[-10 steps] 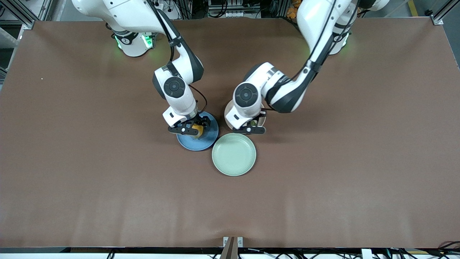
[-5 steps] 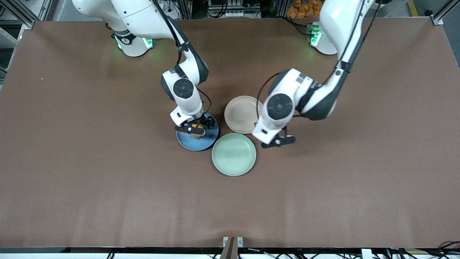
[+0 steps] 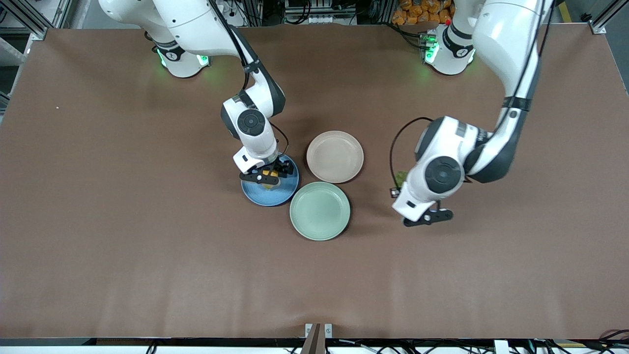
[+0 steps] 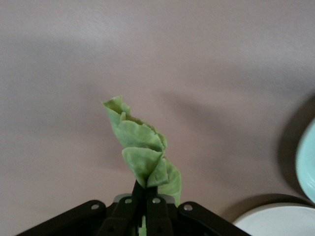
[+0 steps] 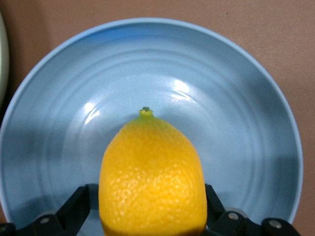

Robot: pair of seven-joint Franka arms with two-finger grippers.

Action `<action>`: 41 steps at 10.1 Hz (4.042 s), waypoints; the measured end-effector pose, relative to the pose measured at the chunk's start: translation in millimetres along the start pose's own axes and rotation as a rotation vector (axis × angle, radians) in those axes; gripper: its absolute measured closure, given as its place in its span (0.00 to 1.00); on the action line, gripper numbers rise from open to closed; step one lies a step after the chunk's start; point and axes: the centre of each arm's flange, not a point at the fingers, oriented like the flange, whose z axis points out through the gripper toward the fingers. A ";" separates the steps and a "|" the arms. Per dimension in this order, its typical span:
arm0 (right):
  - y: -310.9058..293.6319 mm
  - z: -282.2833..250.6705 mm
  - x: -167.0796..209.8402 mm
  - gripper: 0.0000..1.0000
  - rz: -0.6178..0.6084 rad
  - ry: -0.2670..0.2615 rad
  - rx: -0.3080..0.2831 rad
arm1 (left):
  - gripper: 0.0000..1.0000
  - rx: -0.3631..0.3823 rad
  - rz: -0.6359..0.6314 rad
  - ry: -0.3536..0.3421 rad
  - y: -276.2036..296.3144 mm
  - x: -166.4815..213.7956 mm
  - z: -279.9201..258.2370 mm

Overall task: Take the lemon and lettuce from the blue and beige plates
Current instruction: 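Carry the lettuce away from the beige plate with the left gripper, then release the lettuce on the table while the right gripper carries the lemon, then lower the lemon onto the table with the right gripper and open it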

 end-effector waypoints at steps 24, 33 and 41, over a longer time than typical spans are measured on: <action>110.6 -138.8 179.3 0.44 -0.086 -0.193 -0.057 | 0.00 -0.077 0.210 0.285 -134.1 2.3 17.2; 240.8 -181.5 224.2 0.44 -0.182 -0.231 -0.052 | 0.00 -0.033 0.166 0.217 -168.7 -103.8 -48.1; 336.9 -166.4 198.8 0.45 -0.257 -0.190 -0.035 | 0.00 -0.051 0.169 0.240 -158.9 -112.0 -221.2</action>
